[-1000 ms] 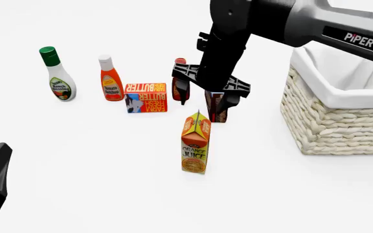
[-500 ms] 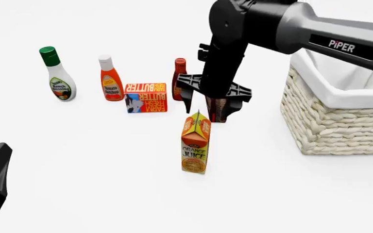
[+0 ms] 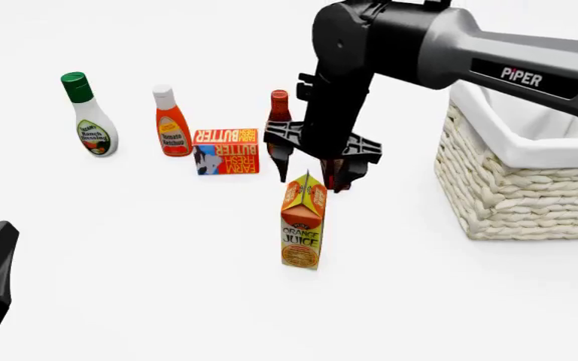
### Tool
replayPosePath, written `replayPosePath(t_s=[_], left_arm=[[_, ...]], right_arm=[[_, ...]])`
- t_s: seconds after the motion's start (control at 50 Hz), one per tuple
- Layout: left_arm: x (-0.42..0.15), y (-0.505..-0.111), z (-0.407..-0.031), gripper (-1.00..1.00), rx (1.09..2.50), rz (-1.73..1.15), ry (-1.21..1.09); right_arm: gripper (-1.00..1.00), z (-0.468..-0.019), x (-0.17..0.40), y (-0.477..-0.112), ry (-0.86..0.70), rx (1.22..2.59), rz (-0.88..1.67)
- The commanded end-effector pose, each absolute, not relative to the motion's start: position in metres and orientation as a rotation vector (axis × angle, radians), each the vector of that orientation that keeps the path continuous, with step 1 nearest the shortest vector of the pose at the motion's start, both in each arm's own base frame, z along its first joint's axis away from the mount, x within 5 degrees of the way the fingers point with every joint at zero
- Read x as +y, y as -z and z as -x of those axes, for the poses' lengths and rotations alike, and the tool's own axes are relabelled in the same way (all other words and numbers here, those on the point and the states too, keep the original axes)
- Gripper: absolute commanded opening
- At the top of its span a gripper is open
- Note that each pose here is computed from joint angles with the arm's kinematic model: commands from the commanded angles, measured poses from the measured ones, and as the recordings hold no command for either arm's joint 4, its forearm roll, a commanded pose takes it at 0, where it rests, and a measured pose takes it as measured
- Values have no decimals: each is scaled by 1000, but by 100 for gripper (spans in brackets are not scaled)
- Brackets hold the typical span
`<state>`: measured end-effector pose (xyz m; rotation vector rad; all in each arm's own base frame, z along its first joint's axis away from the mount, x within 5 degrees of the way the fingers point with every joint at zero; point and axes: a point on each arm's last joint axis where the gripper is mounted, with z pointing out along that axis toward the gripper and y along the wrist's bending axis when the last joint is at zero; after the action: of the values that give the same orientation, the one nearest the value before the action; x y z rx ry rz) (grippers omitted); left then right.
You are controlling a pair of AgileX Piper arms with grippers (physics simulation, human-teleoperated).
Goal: Pick the orange juice and place it in the basket.
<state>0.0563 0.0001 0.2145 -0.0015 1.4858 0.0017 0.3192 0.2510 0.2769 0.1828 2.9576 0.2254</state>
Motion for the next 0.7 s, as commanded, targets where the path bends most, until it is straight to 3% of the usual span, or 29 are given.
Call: replayPosePath(t_s=[0.02, 0.7], left_arm=[[0, -214, -56, 100, 1486, 2, -2], [0, -214, -56, 100, 1486, 2, -2]], right_arm=[[100, -310, 262, -280, -242, 2956, -167], [100, -311, 263, -269, -216, 2978, -187]])
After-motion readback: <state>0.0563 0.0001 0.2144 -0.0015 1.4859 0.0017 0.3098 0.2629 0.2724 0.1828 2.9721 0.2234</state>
